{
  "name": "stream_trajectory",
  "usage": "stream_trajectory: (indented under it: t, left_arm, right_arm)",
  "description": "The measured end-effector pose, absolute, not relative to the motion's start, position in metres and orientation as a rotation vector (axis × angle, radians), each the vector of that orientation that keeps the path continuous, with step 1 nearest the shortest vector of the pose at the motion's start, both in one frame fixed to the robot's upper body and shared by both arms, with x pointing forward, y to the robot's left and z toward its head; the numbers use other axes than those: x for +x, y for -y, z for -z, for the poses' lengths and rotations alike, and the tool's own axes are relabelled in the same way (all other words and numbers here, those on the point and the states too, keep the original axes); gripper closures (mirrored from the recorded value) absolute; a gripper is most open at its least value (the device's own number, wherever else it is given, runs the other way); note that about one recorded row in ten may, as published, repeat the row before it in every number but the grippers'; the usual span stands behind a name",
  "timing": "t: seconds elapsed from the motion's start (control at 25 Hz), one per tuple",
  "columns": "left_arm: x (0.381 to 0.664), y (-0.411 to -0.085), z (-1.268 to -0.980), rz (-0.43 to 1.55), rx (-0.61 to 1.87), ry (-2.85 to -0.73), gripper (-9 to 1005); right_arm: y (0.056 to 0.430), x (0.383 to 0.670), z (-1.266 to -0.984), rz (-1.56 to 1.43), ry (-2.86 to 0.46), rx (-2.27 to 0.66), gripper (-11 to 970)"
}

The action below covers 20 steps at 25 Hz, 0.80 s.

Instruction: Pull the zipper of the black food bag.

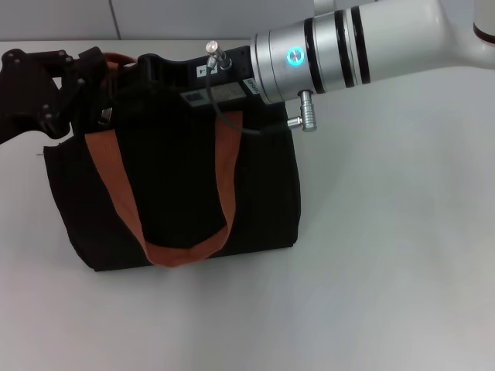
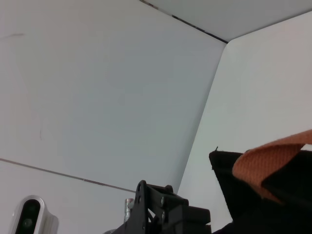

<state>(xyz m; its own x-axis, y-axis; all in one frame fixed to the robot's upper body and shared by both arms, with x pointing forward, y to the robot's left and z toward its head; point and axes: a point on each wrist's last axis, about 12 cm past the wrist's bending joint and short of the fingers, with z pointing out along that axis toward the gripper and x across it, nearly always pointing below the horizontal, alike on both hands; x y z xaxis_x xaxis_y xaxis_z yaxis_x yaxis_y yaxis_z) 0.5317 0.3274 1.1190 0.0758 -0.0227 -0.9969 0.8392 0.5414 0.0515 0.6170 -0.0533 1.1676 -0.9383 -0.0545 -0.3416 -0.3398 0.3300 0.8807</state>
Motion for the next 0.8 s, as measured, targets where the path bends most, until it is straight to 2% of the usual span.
stream_trajectory:
  t: [0.56, 0.8]
  left_arm:
    - [0.5302, -0.3265, -1.1183, 0.766, 0.779, -1.345, 970]
    - [0.5286, -0.3265, -1.1186, 0.774, 0.782, -1.339, 970]
  right_arm:
    - [0.0493, 0.6159, -1.1666, -1.610, -2.354, -0.390, 703]
    - [0.0500, 0.6161, -1.1664, -1.616, -2.350, -0.377, 820]
